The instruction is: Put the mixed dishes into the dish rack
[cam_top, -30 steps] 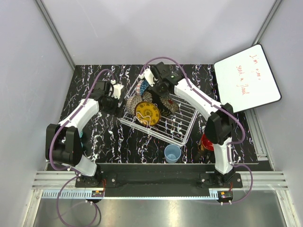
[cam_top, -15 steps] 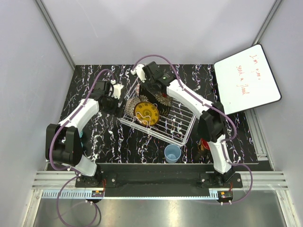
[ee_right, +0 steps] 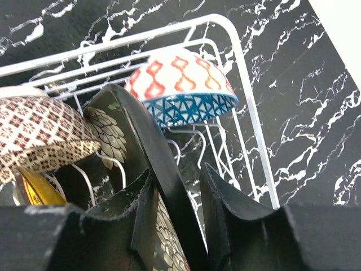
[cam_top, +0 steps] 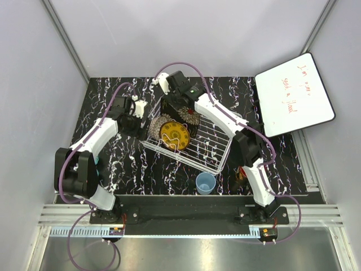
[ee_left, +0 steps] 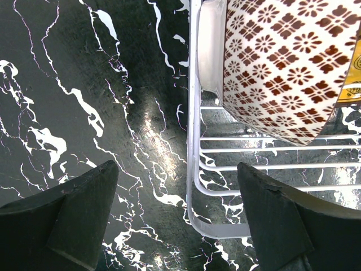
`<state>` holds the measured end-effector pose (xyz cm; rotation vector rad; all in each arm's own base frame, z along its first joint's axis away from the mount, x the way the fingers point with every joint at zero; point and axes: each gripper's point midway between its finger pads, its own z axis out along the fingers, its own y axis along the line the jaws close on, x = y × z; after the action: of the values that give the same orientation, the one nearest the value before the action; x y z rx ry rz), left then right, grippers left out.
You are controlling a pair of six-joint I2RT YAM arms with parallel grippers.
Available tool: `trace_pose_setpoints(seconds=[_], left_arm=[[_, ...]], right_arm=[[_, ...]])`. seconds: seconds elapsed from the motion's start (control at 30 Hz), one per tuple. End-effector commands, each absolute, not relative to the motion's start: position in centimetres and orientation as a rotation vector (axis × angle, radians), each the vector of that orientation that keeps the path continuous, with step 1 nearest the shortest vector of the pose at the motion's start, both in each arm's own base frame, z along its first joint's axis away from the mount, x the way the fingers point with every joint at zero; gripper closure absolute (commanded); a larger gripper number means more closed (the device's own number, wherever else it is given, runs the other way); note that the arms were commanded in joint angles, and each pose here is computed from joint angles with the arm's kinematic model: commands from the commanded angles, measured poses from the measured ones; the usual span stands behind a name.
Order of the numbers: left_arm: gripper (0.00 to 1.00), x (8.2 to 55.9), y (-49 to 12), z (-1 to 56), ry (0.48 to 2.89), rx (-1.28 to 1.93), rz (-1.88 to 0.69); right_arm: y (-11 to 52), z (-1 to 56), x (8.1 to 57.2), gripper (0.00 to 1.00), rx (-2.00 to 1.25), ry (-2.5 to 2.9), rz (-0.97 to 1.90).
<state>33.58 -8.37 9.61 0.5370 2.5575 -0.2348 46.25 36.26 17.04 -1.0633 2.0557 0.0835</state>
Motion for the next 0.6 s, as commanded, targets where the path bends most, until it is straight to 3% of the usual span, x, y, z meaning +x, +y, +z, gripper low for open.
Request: trace_pose_setpoints(seconds=[0.0,0.17,0.27,0.33,0.57], left_arm=[[0.09,33.6,-8.4,10.5,2.527,0.536,-0.229],[0.09,33.5,-8.4,10.5,2.528,0.532,-0.232],[0.09,33.4,-8.3,10.5,2.527,0.538,-0.224],[0.09,33.4,-8.2,10.4,2.528,0.542,-0.213],[0.09,33.4,-8.1,10.1,2.539,0.544,-0.209]], right_arm=[[40.2,11.0,42.3,0.61,-1.135,2.187,0.236],[40.5,10.8,42.1,0.59,-1.142,2.187,0.226],[39.8,11.0,42.1,0.49,-1.141,2.185,0.183],[39.3,12.3,42.4,0.01,-1.113,2.168,0.144],[36.4,18.3,43.5,0.00,-0.971,2.097,-0.003]])
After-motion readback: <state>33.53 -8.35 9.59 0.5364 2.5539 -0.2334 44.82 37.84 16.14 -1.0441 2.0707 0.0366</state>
